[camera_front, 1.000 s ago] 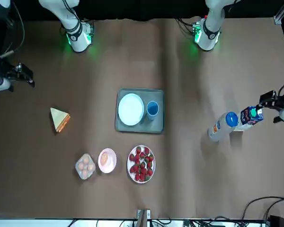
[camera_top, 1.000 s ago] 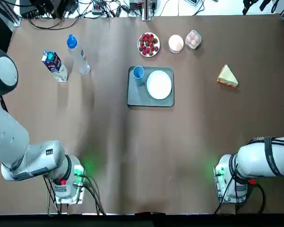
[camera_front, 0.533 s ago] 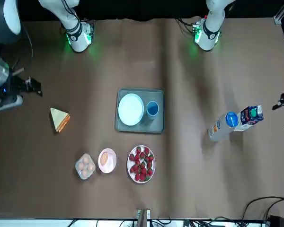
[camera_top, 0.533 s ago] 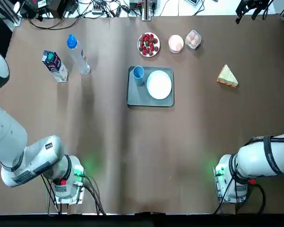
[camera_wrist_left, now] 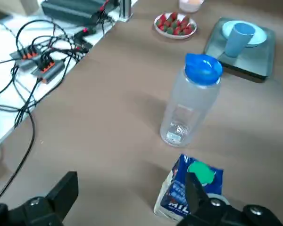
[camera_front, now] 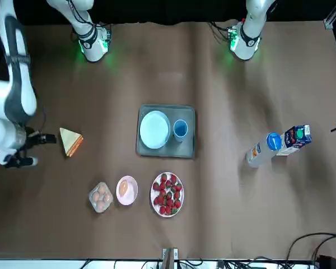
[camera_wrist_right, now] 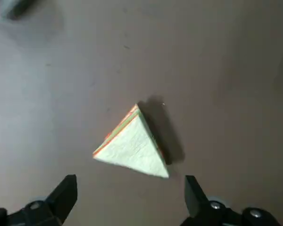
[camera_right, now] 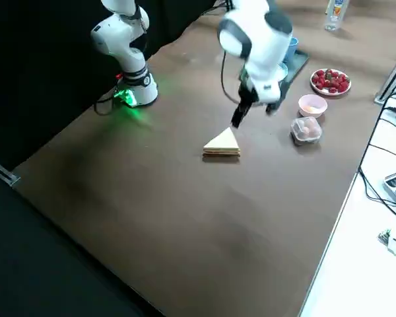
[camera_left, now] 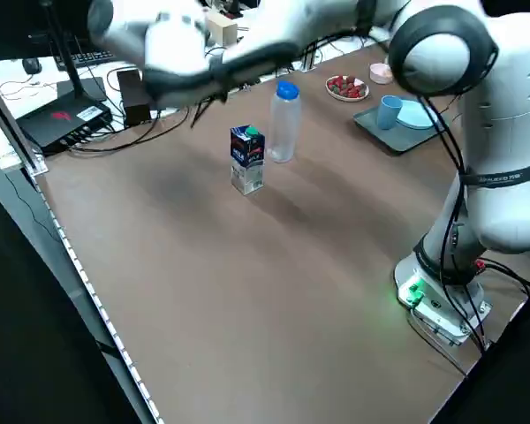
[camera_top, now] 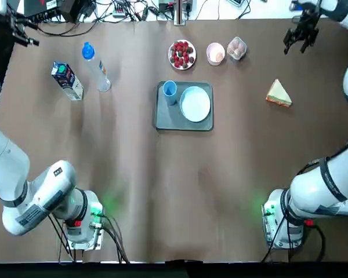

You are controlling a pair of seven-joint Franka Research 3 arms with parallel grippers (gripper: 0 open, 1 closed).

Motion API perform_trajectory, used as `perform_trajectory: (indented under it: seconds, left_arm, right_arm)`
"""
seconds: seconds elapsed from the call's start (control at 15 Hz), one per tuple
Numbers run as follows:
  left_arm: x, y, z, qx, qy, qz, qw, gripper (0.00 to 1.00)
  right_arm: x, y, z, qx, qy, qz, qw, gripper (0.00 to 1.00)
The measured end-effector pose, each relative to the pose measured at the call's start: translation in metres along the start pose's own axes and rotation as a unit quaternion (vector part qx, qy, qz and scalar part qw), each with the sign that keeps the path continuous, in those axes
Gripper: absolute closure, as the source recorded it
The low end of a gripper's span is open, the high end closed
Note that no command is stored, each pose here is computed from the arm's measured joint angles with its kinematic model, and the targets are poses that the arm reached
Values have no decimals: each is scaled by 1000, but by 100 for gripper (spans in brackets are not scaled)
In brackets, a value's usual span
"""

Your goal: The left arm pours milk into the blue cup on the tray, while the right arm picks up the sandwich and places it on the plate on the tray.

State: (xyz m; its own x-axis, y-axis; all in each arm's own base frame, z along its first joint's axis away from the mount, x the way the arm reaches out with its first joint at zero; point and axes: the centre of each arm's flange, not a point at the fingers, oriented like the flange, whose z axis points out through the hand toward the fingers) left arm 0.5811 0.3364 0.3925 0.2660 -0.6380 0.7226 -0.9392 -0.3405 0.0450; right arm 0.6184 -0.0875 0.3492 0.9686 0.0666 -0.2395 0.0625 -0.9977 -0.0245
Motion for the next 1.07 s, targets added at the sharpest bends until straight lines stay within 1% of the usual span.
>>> perform_trajectory:
  seconds: [0.13, 0.27, 0.47, 0.6, 0.73, 0.93, 1.07]
  left_arm:
    - [-43, 5, 24, -35, 40, 14, 998, 0]
    - [-75, 7, 44, -53, 61, 23, 996, 0]
    - [-97, 12, 61, -77, 84, 21, 993, 0]
    - [-107, 19, 57, -86, 99, 25, 991, 0]
    - [-116, 26, 49, -89, 112, 37, 989, 0]
    - [-127, 32, 45, -92, 111, 65, 987, 0]
    - [-132, 33, 51, -97, 114, 78, 986, 0]
  right_arm:
    - [13, 3, 42, 3, -22, 1, 1000, 0]
    - [20, 2, 75, 6, -44, -1, 999, 0]
    - [26, 1, 107, 9, -64, -2, 998, 0]
    - [29, 2, 119, 9, -65, -2, 998, 2]
    - [30, 2, 130, 7, -56, -2, 998, 3]
    - [30, 2, 138, 6, -52, -2, 999, 3]
    - [30, 2, 137, 6, -51, -2, 999, 3]
